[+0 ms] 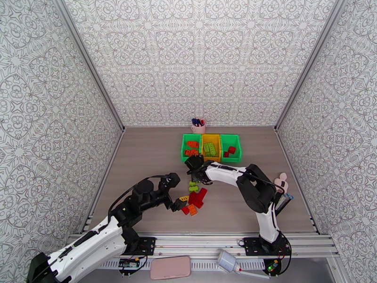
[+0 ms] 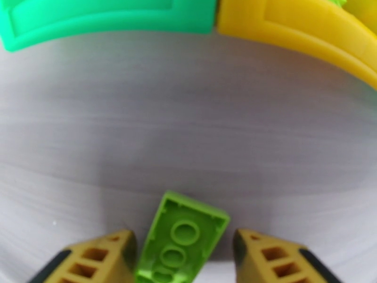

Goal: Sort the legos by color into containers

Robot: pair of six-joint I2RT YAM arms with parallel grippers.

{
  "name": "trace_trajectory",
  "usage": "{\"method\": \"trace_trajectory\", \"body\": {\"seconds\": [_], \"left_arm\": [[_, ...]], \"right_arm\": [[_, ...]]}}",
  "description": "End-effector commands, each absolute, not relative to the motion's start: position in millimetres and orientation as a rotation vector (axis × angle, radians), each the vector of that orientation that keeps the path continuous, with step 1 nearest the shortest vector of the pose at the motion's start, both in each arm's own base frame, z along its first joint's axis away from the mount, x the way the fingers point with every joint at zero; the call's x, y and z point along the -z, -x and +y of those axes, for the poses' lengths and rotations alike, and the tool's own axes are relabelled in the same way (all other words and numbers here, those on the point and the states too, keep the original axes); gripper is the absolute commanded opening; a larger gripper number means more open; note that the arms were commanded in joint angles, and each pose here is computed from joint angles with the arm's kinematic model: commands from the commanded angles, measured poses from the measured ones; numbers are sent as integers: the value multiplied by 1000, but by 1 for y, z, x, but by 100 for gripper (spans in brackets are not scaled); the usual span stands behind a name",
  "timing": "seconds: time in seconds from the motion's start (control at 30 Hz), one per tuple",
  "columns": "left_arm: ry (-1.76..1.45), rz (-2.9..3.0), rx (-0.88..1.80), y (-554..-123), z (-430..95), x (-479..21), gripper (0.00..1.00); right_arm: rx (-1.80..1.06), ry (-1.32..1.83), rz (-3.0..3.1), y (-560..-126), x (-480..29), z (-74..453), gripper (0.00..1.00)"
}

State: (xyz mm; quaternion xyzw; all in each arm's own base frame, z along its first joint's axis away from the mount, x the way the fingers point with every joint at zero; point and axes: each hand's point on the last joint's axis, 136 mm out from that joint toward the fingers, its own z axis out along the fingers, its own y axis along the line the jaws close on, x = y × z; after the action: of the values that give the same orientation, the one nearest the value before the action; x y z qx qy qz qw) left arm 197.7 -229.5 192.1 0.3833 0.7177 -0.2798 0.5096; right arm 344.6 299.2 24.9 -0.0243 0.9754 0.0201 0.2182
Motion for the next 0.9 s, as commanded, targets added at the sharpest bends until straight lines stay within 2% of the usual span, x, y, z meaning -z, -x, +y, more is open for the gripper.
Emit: {"method": "trace_trajectory", "body": {"seconds": [0.0,0.17,0.3,0.43,0.6,0.87], "left_arm": [[-945,1729,681,-194,-230,-188,100],[-946,1730,680,-194,-230,-187,100],[-947,1730,679,-194,-230,-186,100],[-946,1729,682,-195,-231,-186,100],[-929,1724,698,-197,-234,-188,100],[-845,1703,762,-209,-247,-194,100]], "right_arm": [[-37,63,2733,-343,-18,299,54],[-35,53,2746,-342,-15,296,50],[-39,44,2743,-342,-18,294,41],[-62,52,2752,-341,-21,294,24],[-80,41,2696,-345,-45,288,22],[-135,67,2501,-366,-116,271,22]]}}
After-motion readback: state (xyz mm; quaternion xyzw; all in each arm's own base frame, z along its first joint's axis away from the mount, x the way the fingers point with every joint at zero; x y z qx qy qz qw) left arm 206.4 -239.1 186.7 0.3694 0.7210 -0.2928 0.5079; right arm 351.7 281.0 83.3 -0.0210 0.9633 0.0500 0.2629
